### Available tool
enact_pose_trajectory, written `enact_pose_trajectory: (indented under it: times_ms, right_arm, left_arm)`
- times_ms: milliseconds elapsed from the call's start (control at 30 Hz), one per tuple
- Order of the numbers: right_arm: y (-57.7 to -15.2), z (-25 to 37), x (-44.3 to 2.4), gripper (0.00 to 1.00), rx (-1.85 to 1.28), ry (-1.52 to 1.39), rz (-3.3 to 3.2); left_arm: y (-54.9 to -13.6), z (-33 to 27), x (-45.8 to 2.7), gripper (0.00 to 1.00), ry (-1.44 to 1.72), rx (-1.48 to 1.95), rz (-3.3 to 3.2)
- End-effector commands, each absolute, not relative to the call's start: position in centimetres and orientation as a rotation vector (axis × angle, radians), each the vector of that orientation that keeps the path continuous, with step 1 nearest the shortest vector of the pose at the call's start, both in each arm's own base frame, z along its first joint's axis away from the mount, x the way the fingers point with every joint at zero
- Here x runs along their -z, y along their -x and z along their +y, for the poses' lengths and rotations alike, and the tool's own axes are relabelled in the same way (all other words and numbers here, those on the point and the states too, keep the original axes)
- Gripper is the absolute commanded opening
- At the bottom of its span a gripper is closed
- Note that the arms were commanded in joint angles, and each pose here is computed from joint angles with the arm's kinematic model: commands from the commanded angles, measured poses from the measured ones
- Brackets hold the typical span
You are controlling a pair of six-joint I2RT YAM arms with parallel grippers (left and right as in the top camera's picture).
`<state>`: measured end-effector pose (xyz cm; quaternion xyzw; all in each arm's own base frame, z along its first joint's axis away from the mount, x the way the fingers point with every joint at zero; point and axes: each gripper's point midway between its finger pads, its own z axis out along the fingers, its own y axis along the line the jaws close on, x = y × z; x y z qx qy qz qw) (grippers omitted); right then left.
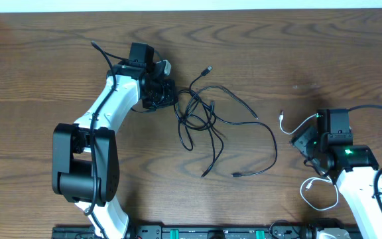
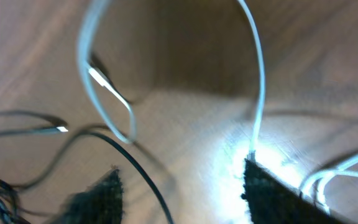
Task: Untangle cables
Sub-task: 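Pull the white cable rightward out of the black tangle with the right gripper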
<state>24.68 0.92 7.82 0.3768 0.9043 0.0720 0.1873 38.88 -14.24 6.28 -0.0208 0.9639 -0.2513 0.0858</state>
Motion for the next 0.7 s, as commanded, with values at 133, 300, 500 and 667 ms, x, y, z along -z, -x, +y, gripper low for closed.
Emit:
enact_pose_trajectory:
  times_ms: [133, 300, 500, 667]
  right_arm:
    - [-22.3, 2.0, -7.3, 0.99, -0.226, -0.929, 2.709]
    - [-22.3, 1.1, -7.2, 0.99, -0.134, -0.8, 2.729]
    - [-22.5, -2.2, -7.6, 0.99, 0.14, -0.747, 2.674]
    - [-22.5, -2.7, -7.7, 0.99, 0.18, -0.723, 2.672]
  left_arm:
    - [-39.4, -14.1, -7.4, 0.08, 0.039, 0.731, 2.841]
    - [-39.4, -14.1, -7.4, 0.08, 0.039, 0.731, 2.841]
    - [-39.3, -14.1, -7.4, 0.08, 0.04, 0.731, 2.846]
    - [-39.2, -14.1, -7.4, 0.08, 0.043, 0.73, 2.852]
